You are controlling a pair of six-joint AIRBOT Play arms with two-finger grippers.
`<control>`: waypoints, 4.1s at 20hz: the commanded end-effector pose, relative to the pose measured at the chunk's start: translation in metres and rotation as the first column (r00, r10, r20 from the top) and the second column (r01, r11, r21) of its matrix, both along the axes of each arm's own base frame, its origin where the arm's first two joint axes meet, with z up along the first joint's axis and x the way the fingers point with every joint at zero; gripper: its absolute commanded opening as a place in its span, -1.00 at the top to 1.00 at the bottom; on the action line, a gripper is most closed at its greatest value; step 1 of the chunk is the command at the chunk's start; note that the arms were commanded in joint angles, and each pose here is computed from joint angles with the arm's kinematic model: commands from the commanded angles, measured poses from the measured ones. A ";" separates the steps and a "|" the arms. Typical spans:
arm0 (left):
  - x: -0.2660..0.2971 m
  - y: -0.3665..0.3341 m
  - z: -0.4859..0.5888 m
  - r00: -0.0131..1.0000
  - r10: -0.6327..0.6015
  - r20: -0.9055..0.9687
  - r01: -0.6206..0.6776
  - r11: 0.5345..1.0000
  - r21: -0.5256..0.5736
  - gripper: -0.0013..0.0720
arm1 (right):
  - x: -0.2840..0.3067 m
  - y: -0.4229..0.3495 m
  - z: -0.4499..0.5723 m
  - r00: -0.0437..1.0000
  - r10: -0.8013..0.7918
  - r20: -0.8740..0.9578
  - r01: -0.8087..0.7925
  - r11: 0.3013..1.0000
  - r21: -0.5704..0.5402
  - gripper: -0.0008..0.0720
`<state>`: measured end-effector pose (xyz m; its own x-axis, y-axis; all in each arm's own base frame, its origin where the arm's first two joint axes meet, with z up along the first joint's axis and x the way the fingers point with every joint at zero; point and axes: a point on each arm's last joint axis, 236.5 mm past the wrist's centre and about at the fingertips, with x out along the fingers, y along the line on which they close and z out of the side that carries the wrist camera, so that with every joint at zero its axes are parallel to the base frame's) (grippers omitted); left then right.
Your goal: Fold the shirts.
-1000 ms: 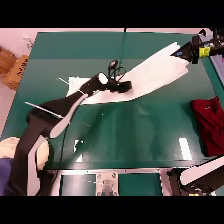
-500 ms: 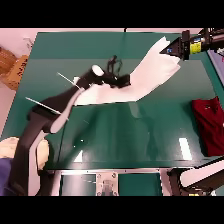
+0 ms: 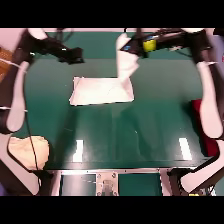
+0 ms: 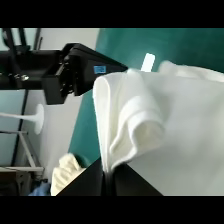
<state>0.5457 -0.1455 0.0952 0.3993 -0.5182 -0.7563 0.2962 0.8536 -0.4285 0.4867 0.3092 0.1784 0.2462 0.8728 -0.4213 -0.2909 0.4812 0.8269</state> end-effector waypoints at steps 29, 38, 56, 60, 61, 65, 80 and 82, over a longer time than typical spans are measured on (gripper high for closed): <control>-0.017 0.146 0.003 0.985 0.165 -0.047 -0.158 0.979 0.130 0.90 | 0.036 -0.043 -0.263 0.898 -0.183 -0.400 0.134 0.980 -0.148 -0.53; -0.025 0.144 -0.017 0.981 0.163 -0.106 -0.149 0.981 0.127 0.90 | 0.072 -0.052 -0.109 0.968 -0.174 -0.178 0.182 0.983 0.025 0.93; -0.026 0.140 -0.016 0.981 0.156 -0.111 -0.143 0.983 0.113 0.90 | -0.030 -0.539 0.057 0.552 -0.833 0.032 0.833 0.550 -0.055 0.93; -0.026 0.140 -0.016 0.979 0.167 -0.118 -0.154 0.982 0.110 0.91 | -0.060 -0.561 0.047 0.534 -0.846 -0.010 0.841 0.532 -0.098 0.93; -0.026 0.140 -0.016 0.977 0.174 -0.122 -0.161 0.981 0.106 0.90 | -0.070 -0.564 0.042 0.528 -0.849 -0.027 0.840 0.526 -0.135 0.93; -0.032 0.138 -0.019 0.975 0.163 -0.149 -0.148 0.983 0.107 0.90 | -0.125 -0.590 0.012 0.373 -0.923 -0.096 0.839 0.379 -0.391 0.93; -0.044 0.130 -0.019 0.972 0.129 -0.196 -0.115 0.990 0.084 0.91 | -0.282 -0.606 -0.077 -0.057 -0.970 -0.237 0.452 0.187 -0.872 0.93; -0.044 0.126 -0.017 0.973 0.122 -0.195 -0.111 0.992 0.065 0.90 | -0.296 -0.596 -0.103 -0.082 -0.952 -0.295 0.387 0.242 -0.890 0.93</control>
